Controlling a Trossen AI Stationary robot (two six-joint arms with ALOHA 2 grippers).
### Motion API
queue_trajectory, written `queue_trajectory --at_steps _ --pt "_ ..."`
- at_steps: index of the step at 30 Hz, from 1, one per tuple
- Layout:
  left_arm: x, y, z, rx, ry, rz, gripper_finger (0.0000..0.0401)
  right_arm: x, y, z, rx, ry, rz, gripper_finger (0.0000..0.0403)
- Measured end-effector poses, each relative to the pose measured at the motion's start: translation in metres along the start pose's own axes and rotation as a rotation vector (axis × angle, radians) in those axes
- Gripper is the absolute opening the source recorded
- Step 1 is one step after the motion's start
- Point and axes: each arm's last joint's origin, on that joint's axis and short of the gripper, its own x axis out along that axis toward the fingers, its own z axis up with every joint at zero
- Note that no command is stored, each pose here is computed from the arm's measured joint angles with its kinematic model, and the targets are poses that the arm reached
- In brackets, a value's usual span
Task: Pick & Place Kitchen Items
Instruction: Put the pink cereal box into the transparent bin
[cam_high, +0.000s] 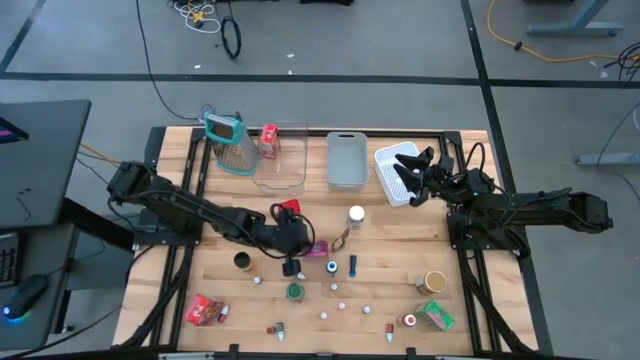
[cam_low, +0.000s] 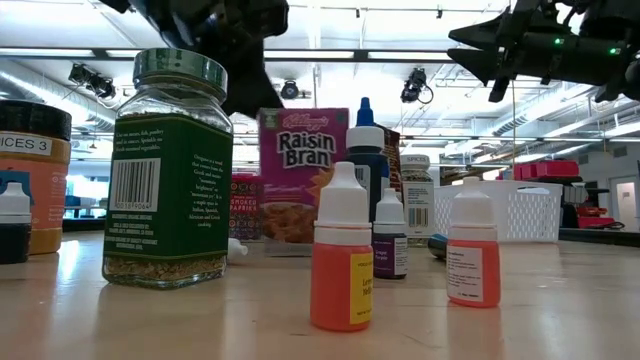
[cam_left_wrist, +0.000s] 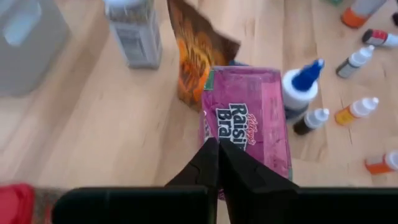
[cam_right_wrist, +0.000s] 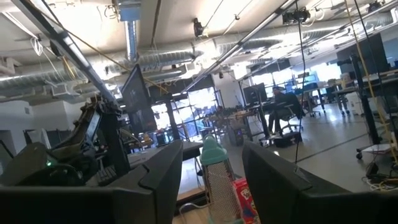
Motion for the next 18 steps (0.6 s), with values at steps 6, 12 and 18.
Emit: queue_trajectory --at_steps 6,12,18 --pt "-0.008 -0.003 0.023 0.044 -0.072 0.055 0.0007 0.0 0.0 0.0 0.001 0.0 0.0 0.0178" --pt "-0.03 -0.001 0.06 0.032 -0.078 0.242 0.0006 0.0 0.0 0.0 0.0 0.0 0.0 0.0178" --pt "-0.049 0.009 0.087 0.076 -0.183 0.546 0.0008 0.0 0.0 0.0 0.0 0.0 0.0 0.0178"
